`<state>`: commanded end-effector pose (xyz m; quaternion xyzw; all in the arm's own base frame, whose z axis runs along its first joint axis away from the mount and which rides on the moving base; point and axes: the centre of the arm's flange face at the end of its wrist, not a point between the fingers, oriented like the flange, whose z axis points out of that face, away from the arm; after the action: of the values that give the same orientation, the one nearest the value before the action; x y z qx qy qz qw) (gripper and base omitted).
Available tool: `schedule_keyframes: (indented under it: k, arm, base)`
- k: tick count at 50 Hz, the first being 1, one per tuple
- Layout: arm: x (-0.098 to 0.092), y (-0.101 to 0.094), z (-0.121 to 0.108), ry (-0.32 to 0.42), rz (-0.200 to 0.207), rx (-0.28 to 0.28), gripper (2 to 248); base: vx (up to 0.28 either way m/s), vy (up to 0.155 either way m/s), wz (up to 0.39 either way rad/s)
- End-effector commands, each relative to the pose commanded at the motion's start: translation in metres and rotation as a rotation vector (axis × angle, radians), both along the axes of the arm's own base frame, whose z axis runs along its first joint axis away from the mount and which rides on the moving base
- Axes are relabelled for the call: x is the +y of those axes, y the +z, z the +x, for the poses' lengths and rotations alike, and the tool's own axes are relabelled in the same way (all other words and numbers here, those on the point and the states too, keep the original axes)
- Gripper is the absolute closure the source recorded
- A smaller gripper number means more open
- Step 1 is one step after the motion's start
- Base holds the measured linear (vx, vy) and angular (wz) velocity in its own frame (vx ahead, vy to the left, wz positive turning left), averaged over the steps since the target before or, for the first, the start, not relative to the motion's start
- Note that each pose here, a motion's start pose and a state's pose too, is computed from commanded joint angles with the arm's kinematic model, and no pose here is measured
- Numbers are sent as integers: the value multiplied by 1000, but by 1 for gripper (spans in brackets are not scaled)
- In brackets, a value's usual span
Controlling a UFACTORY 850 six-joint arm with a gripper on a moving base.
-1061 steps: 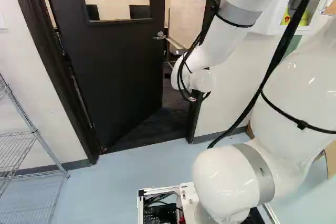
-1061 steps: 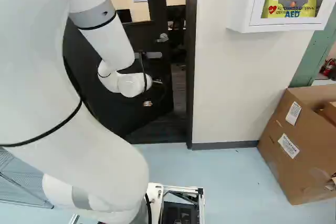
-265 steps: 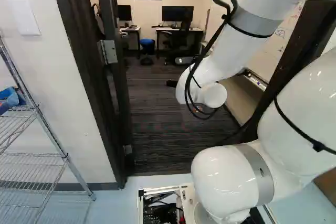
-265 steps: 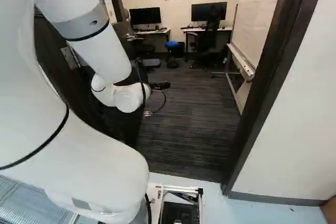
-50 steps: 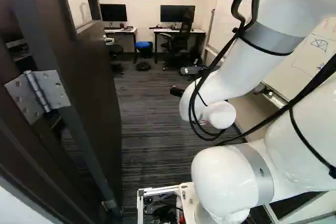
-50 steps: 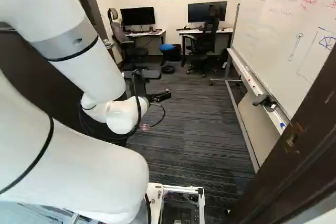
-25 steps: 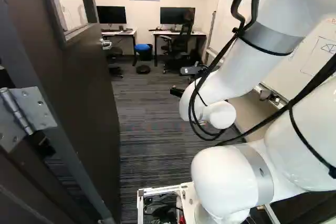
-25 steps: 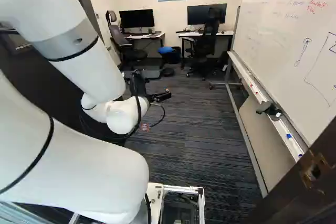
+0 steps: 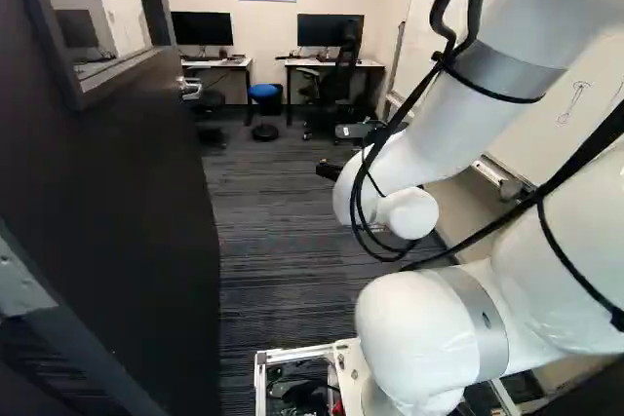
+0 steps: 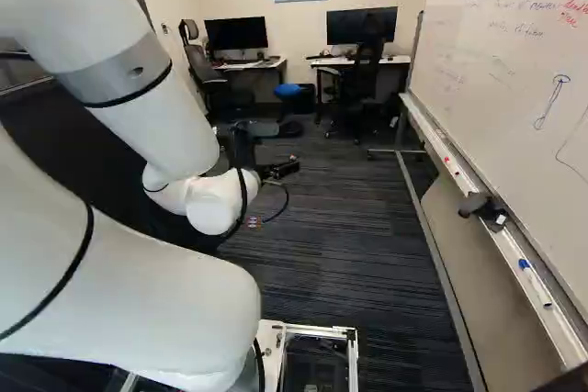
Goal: Open the door and move inside
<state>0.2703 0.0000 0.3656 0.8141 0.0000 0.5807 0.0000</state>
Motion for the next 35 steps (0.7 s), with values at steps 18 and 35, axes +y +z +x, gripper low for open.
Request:
schedule_keyframes:
  k: [18,35]
  arm:
    - [0,0,0,0,0,0,3]
    - [0,0,0,0,0,0,3]
  base:
    - [175,2,-5]
    - [188,-15,7]
